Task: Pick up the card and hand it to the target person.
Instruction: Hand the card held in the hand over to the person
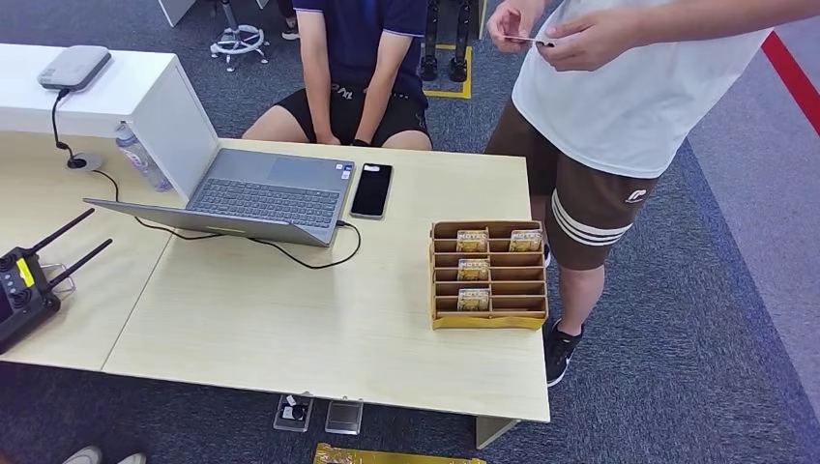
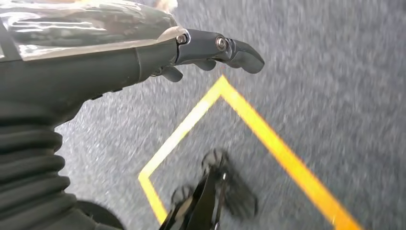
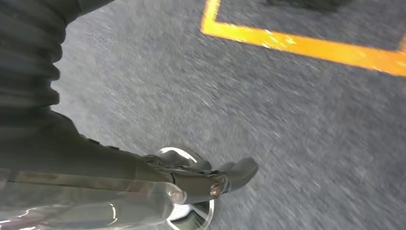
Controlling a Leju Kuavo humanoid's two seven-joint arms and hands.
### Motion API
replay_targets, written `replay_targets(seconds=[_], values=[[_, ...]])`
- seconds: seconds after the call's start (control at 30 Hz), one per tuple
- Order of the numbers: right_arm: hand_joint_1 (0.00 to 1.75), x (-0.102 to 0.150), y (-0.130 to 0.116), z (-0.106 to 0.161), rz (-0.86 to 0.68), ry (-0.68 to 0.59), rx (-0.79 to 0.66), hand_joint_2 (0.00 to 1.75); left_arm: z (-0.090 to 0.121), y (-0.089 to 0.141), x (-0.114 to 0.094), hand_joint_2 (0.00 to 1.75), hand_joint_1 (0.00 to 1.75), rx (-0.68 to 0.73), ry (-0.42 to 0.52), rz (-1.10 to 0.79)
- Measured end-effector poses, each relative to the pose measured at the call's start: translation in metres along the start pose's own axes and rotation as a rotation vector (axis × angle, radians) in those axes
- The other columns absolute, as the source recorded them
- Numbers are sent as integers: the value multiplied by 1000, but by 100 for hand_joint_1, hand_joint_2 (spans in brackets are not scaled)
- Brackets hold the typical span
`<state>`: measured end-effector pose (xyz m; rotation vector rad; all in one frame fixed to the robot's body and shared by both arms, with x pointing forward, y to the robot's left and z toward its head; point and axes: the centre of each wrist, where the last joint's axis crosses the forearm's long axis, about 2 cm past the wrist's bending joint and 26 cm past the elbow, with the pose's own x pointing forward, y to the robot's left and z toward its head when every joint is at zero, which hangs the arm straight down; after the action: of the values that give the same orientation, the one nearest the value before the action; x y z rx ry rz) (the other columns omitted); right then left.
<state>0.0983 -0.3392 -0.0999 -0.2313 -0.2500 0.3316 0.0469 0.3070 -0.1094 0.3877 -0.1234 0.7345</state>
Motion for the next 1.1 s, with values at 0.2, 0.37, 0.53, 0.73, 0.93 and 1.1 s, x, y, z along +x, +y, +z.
replay_targets(seconds=[0.2, 0.37, 0.53, 0.73, 0.93, 1.1], values=[[0, -21, 23, 4, 39, 51, 66, 175, 2, -3, -3, 175, 0, 30, -6, -37], [0, -31, 28, 6, 50, 78, 85, 175, 3, -4, -3, 175, 0, 38, -5, -57], [0, -33, 30, 6, 54, 97, 104, 175, 3, -4, -3, 175, 0, 38, 2, -69], [0, -33, 33, 7, 65, 91, 113, 175, 3, -4, -3, 175, 0, 20, 9, -91], [0, -33, 36, 7, 76, 90, 123, 175, 2, -4, -5, 175, 0, 5, 15, -98], [0, -33, 37, 7, 79, 91, 129, 175, 2, -4, -5, 175, 0, -7, 16, -99]])
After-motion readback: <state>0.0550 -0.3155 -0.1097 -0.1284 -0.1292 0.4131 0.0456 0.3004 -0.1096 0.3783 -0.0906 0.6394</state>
